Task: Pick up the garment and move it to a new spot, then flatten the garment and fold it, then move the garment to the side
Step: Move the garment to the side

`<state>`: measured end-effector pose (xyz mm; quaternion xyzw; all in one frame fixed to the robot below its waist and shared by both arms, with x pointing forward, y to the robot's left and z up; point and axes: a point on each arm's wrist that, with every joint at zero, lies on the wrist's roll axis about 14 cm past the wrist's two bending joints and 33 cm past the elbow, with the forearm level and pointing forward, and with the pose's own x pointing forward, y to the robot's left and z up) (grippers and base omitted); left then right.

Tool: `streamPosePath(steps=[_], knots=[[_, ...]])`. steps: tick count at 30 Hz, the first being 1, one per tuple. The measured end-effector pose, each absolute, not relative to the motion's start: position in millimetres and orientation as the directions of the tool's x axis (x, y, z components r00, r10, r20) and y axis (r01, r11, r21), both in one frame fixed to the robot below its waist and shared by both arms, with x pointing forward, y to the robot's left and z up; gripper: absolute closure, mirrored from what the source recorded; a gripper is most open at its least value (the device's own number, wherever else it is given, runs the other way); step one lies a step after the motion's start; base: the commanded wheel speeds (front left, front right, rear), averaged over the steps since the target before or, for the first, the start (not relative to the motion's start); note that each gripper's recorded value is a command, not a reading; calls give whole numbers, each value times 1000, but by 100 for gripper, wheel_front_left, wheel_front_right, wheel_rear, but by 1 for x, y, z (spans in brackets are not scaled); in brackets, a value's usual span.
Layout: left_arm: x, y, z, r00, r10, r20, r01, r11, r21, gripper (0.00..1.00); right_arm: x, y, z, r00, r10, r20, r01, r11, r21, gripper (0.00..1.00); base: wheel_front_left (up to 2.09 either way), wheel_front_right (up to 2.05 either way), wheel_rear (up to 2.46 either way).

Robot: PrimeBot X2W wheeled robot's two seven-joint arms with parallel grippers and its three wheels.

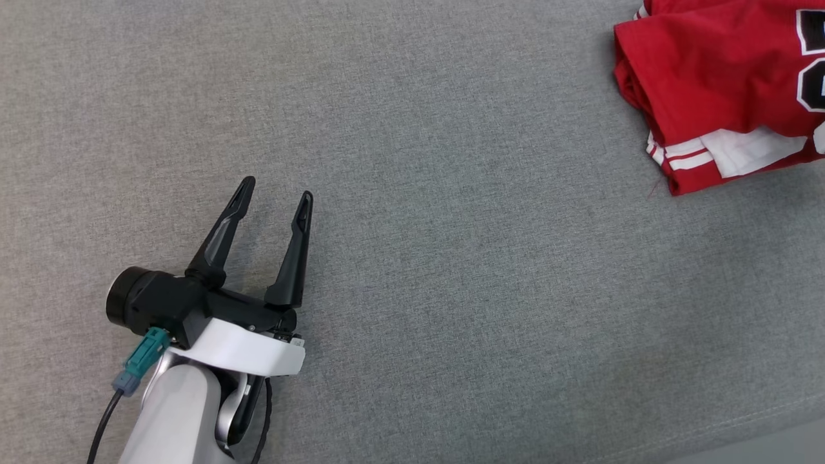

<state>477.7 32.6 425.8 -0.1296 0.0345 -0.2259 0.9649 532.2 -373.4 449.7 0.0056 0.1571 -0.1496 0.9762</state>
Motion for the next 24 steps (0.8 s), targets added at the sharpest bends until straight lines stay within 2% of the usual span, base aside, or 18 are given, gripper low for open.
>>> streamPosePath(steps=[4,6,13,17,24], knots=[[479,31,424,893,-451,-9,433,862,-264,0,534,-376,449,903,-302,-304,300,952,-54,100,0,0,0],[480,32,422,892,-451,-13,433,863,-261,0,536,-375,447,903,-303,-305,300,952,-58,0,0,0,0],[482,37,427,898,-440,-2,426,869,-253,0,546,-361,449,920,-270,-283,259,963,-74,0,0,0,0],[480,46,444,911,-411,29,405,879,-250,0,556,-347,482,956,-225,-187,215,974,-71,0,0,0,0],[462,59,471,926,-372,64,376,895,-241,0,545,-327,528,984,-165,-66,160,984,-74,0,0,0,0]])
